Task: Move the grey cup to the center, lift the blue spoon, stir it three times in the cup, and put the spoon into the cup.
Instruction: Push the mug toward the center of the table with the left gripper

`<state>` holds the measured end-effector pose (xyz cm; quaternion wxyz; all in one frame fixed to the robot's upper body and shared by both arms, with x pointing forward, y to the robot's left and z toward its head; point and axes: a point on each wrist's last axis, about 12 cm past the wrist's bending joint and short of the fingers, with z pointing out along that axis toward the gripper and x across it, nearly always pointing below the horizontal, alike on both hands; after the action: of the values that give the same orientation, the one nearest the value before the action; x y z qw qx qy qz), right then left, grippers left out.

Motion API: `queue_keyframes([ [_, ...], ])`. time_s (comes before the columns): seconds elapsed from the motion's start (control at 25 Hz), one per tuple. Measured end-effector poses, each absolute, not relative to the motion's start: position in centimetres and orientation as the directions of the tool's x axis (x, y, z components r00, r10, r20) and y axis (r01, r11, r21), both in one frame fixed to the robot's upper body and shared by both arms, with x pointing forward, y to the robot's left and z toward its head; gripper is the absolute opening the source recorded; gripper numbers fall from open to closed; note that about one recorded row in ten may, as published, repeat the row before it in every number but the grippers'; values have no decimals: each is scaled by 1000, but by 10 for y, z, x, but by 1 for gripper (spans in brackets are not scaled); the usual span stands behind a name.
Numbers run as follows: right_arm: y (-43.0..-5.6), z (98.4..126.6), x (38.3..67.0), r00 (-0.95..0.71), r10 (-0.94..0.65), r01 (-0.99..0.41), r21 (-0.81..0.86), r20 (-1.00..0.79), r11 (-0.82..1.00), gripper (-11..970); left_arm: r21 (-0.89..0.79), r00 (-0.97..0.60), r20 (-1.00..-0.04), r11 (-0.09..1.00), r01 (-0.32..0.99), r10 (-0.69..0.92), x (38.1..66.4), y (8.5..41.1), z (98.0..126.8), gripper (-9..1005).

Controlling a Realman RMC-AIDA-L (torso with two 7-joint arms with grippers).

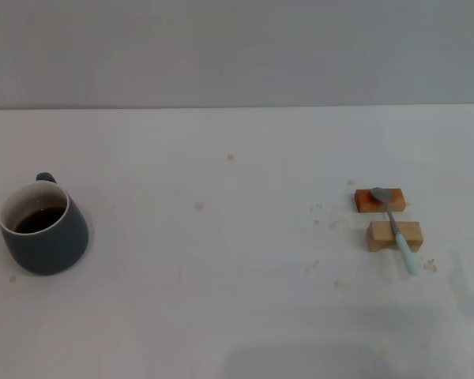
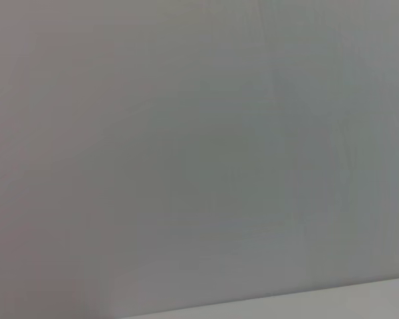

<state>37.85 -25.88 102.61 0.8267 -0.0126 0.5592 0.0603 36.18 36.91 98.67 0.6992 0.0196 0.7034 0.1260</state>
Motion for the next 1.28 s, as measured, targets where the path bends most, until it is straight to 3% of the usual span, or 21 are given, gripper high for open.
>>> queue_keyframes([
  [0.4,-259,1026,378,366,85,-112,47,-927,993,718,205,-20,-979,968,-142,204,365,368,987,-2],
  [0.92,-259,1027,377,377,87,-110,49,-922,993,718,368,-68,-929,926,-88,363,404,367,986,-2],
  [1.28,-259,1028,375,384,90,-107,53,-919,993,718,388,-58,-921,921,-48,385,424,360,989,-2],
])
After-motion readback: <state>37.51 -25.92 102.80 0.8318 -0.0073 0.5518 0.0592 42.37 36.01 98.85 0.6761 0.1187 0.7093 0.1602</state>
